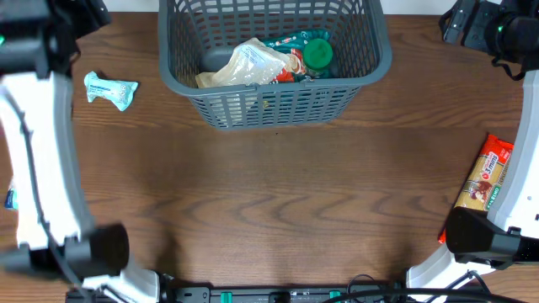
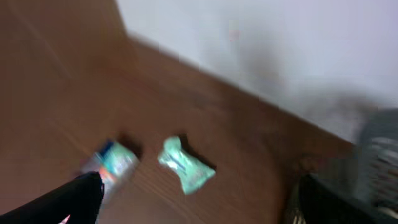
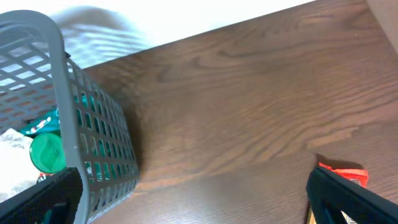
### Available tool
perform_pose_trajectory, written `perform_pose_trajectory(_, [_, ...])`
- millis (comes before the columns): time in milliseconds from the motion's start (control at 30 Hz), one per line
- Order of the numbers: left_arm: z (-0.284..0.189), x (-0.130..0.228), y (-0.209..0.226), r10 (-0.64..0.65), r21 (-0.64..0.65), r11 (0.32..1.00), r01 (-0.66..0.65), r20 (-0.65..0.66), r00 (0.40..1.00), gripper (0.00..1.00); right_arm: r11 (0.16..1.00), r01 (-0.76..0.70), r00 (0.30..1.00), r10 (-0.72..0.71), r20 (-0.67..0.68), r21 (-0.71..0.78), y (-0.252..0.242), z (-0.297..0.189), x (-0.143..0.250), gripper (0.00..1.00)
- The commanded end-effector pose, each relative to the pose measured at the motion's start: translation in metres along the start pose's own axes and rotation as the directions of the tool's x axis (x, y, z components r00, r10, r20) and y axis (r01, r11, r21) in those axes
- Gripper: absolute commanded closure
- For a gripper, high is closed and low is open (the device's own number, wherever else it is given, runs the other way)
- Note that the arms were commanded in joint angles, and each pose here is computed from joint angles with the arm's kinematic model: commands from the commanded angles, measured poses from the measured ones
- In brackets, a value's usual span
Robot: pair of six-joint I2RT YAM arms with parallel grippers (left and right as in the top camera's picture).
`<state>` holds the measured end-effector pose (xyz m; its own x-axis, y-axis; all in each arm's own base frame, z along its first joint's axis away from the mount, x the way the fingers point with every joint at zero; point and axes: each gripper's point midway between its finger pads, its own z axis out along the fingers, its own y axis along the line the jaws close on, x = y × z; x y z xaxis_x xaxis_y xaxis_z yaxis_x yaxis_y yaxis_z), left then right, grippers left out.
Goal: Pack container
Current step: 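Withdraw the left gripper from the basket toward the left side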
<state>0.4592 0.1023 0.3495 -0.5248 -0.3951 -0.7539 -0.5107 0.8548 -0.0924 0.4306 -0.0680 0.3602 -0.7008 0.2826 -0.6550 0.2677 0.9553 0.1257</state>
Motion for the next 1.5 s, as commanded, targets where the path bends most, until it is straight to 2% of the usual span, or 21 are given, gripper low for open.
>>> perform_pose_trajectory(0, [0.045, 0.025, 0.003, -0.216, -0.052, 0.976, 0.211, -0.101, 0.971, 0.01, 1.0, 0.023, 1.0, -0.024, -0.014, -0.016, 0.006, 0.005, 0.003, 0.01])
perform_pose_trajectory(200, [0.122, 0.075, 0.016, -0.45, -0.189, 0.891, 0.413, -0.247, 0.858, 0.01, 1.0, 0.023, 1.0, -0.023, -0.013, -0.016, 0.006, 0.005, 0.002, 0.01])
perform_pose_trajectory(333, [0.161, 0.109, 0.019, -0.492, -0.221, 0.87, 0.44, -0.355, 0.795, 0.02, 1.0, 0.023, 1.0, -0.023, -0.006, -0.016, 0.006, 0.005, 0.001, 0.01])
perform_pose_trajectory(467, [0.191, 0.138, 0.029, -0.496, -0.268, 0.868, 0.418, -0.419, 0.761, 0.01, 1.0, 0.023, 1.0, -0.023, -0.006, -0.016, 0.006, 0.005, 0.001, 0.01])
perform_pose_trajectory(633, [0.219, 0.165, 0.035, -0.458, -0.288, 0.888, 0.36, -0.465, 0.758, 0.01, 1.0, 0.023, 1.0, -0.023, -0.005, -0.016, 0.006, 0.005, 0.0, 0.01])
perform_pose_trajectory(1033, [0.269, 0.221, 0.041, -0.492, -0.36, 0.867, 0.344, -0.515, 0.702, 0.01, 1.0, 0.022, 0.999, -0.022, -0.027, -0.014, 0.005, 0.005, 0.006, 0.01])
perform_pose_trajectory(1367, [0.284, 0.217, 0.048, -0.557, -0.363, 0.829, 0.424, -0.479, 0.678, 0.0, 1.0, 0.021, 0.999, -0.021, -0.05, -0.01, 0.004, 0.005, 0.011, 0.01])
perform_pose_trajectory(1467, [0.285, 0.216, 0.051, -0.563, -0.367, 0.825, 0.429, -0.477, 0.675, 0.13, 1.0, 0.021, 0.999, -0.021, -0.05, -0.01, 0.004, 0.005, 0.011, 0.01])
